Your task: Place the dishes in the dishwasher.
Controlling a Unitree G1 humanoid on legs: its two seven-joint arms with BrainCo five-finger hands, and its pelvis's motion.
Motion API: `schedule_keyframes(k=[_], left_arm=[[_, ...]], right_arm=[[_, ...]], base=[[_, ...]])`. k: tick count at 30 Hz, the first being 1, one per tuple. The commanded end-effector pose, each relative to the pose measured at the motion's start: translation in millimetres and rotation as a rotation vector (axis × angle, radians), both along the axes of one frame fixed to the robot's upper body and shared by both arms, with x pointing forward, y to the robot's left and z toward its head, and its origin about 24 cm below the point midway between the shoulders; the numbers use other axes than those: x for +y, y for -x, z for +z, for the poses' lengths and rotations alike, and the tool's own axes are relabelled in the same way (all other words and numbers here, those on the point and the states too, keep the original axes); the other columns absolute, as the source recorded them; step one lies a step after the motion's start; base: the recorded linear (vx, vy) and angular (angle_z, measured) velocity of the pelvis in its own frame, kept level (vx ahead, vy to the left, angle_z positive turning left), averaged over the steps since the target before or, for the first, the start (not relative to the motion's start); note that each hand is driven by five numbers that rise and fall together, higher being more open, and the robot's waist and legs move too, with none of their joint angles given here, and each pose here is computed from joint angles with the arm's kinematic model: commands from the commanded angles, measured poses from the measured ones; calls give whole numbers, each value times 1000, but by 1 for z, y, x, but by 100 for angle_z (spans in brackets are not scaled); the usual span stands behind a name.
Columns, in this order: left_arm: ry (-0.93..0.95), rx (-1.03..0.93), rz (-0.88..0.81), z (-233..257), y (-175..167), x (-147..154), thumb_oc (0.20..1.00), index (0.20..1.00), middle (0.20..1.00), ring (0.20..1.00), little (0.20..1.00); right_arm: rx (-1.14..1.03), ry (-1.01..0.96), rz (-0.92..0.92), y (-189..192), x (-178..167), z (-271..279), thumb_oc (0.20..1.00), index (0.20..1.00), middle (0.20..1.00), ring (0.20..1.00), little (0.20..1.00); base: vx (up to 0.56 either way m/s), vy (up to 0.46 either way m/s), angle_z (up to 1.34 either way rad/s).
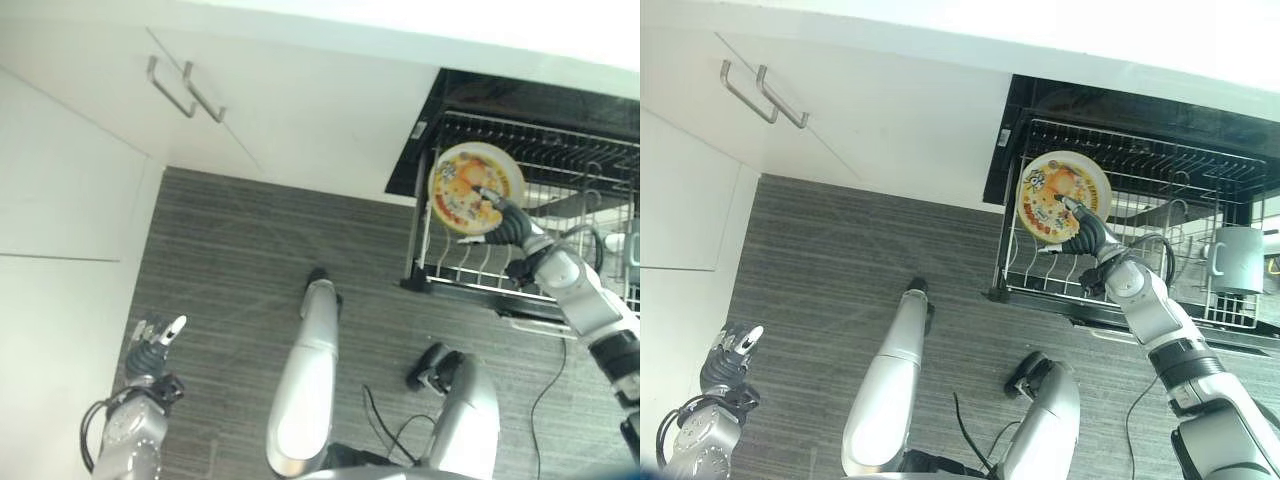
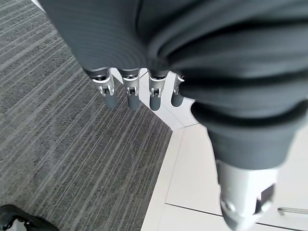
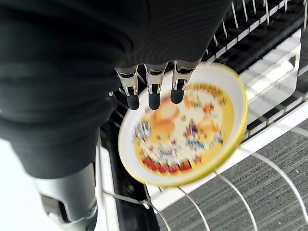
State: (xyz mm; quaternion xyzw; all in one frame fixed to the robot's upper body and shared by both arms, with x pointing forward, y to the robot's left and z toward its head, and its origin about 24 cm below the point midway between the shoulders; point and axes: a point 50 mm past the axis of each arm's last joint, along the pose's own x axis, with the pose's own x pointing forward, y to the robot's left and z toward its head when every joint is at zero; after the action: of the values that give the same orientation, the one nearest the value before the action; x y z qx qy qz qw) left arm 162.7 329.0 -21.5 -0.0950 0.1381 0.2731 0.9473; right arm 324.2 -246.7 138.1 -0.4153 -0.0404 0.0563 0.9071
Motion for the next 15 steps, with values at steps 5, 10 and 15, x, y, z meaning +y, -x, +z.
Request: schedule_keyframes(k=[5,10,15], left_arm=[[-81,38,99,4,21,17,1000,1000,1000,1000,1000],[-76,32,149,2,21,16,1000,1000,1000,1000,1000],[-67,38,199,-2,22,14,1000,1000,1000,1000,1000]], right_arm=[[-86,-210,-43,20,-19,26,1000,1000,1000,1000,1000],[-124,-403,-70,40,-19,19,1000,1000,1000,1000,1000],[-118,-534,-74,59,-16,2,1000,1000,1000,1000,1000]], base=[[16,16,-16],[-16,-1,-12],[-36,3,-20]])
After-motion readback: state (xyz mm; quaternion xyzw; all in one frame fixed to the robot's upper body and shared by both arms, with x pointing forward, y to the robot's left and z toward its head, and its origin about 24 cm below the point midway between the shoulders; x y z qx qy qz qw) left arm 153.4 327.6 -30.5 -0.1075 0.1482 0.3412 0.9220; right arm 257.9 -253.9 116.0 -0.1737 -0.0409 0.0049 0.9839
